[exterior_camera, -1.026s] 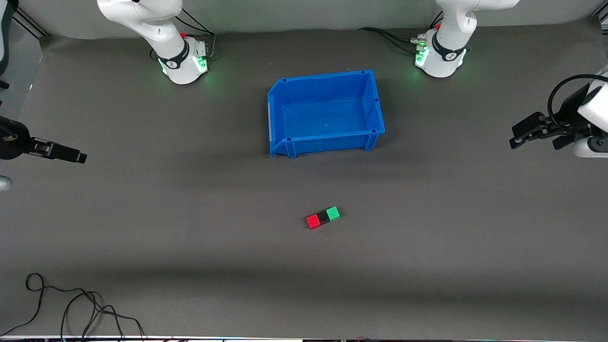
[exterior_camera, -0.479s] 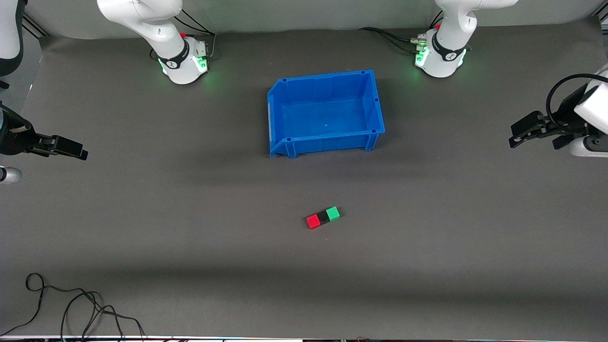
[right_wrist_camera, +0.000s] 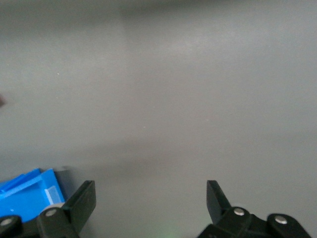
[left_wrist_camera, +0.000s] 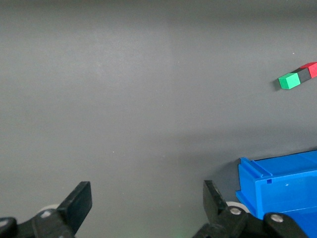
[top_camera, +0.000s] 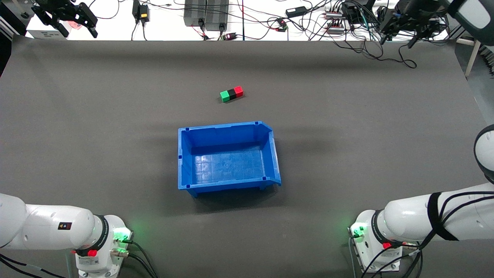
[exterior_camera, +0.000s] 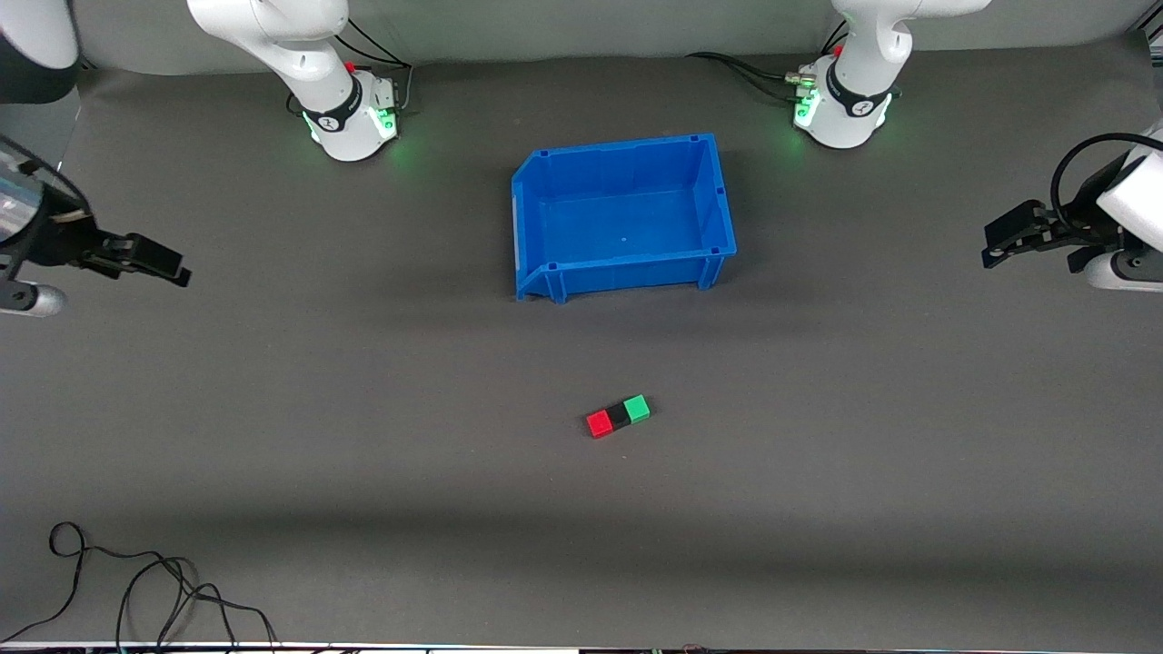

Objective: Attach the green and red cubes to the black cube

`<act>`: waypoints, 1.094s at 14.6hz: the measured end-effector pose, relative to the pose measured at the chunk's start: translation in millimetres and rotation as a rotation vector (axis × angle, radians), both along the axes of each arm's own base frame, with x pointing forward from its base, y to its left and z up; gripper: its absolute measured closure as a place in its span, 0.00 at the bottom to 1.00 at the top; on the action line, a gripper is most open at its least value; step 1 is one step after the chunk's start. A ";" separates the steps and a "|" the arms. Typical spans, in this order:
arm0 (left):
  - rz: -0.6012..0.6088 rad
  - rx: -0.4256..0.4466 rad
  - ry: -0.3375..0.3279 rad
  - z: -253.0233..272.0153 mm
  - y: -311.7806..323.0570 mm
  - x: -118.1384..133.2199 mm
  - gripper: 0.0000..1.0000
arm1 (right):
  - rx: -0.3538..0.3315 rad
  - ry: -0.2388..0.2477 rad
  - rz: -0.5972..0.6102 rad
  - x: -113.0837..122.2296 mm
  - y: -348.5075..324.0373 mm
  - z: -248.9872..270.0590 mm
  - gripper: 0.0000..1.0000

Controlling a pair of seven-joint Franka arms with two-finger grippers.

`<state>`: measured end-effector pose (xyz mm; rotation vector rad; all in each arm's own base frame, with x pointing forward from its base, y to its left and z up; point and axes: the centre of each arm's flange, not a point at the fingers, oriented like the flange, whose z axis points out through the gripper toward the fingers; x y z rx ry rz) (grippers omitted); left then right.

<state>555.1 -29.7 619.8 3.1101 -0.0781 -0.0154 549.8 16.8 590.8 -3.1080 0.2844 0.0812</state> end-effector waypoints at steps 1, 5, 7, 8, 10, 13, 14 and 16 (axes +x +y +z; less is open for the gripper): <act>0.017 0.000 -0.003 2.0 -0.9 -0.9 0.00 | -0.001 -0.002 0.001 0.1 8.1 -1.3 0.01; 0.036 0.001 -0.008 5.2 -3.6 -2.7 0.00 | -0.004 -0.001 -0.016 -5.8 1.1 -6.5 0.01; 0.032 0.019 -0.003 4.4 -3.6 -3.3 0.00 | -0.006 -0.009 -0.020 -10.4 -0.7 -10.4 0.01; 0.031 0.025 0.004 3.2 -3.5 -4.0 0.00 | -0.006 -0.009 -0.020 -11.7 -0.5 -11.5 0.01; 0.031 0.031 0.024 0.1 -3.0 -5.2 0.00 | -0.006 -0.010 -0.013 -13.2 0.0 -11.5 0.01; 0.030 0.033 0.033 -3.0 -2.9 -4.8 0.00 | -0.007 -0.020 -0.012 -13.5 -0.3 -7.1 0.01; 0.030 0.033 0.036 -4.6 -2.9 -5.0 0.00 | -0.007 -0.023 -0.013 -13.4 -0.8 -5.7 0.01; 0.030 0.034 0.043 -7.6 -2.9 -5.2 0.00 | -0.007 -0.025 -0.014 -13.2 -1.3 -4.7 0.01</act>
